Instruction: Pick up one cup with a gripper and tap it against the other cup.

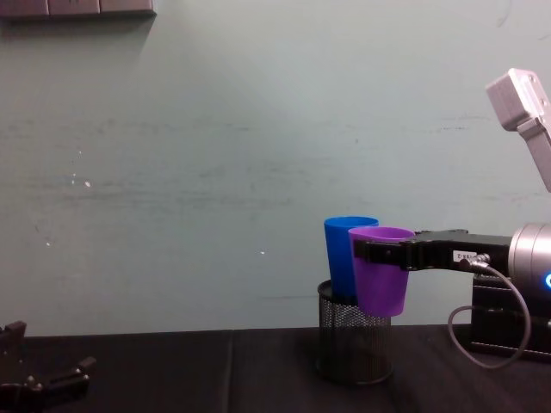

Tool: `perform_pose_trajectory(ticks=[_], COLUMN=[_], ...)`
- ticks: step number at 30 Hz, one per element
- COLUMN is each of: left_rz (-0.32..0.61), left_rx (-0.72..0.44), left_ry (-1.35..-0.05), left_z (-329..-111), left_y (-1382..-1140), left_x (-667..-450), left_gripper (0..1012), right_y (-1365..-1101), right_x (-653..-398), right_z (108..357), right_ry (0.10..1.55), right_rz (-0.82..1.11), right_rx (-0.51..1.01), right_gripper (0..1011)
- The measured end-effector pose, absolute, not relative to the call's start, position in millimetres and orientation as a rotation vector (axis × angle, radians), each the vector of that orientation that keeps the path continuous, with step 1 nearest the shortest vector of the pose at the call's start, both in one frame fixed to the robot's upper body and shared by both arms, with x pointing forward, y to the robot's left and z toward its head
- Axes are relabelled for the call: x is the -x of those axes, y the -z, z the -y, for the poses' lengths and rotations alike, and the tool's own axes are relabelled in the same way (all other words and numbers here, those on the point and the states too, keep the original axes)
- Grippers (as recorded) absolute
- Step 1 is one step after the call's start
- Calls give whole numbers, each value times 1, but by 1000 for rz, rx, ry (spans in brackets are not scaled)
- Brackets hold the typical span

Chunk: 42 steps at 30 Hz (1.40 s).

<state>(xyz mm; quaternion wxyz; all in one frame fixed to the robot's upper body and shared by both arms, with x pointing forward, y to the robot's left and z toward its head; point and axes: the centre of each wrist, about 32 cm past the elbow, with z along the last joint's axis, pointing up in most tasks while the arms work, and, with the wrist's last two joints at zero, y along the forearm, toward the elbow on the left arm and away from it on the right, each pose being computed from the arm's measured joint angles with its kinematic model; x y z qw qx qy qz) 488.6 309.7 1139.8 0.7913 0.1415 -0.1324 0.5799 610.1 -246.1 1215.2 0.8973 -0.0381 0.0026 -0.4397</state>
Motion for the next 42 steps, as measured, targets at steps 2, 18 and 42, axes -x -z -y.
perform_pose_trajectory(ticks=[2, 18, 42], left_rz=[285, 285, 285], left_rx=[-304, -304, -304], left_ry=[-1248, -1248, -1248], left_z=[-310, -310, -310], left_y=[-1140, -1140, -1140], left_x=[-489, -489, -489], left_gripper=[1000, 1000, 1000], right_y=[-1215, -1215, -1215], right_x=[-610, -610, -610], right_z=[246, 246, 246], right_ry=[911, 911, 911], right_rz=[-5, -5, -5], right_rx=[79, 79, 79], right_gripper=[715, 715, 715])
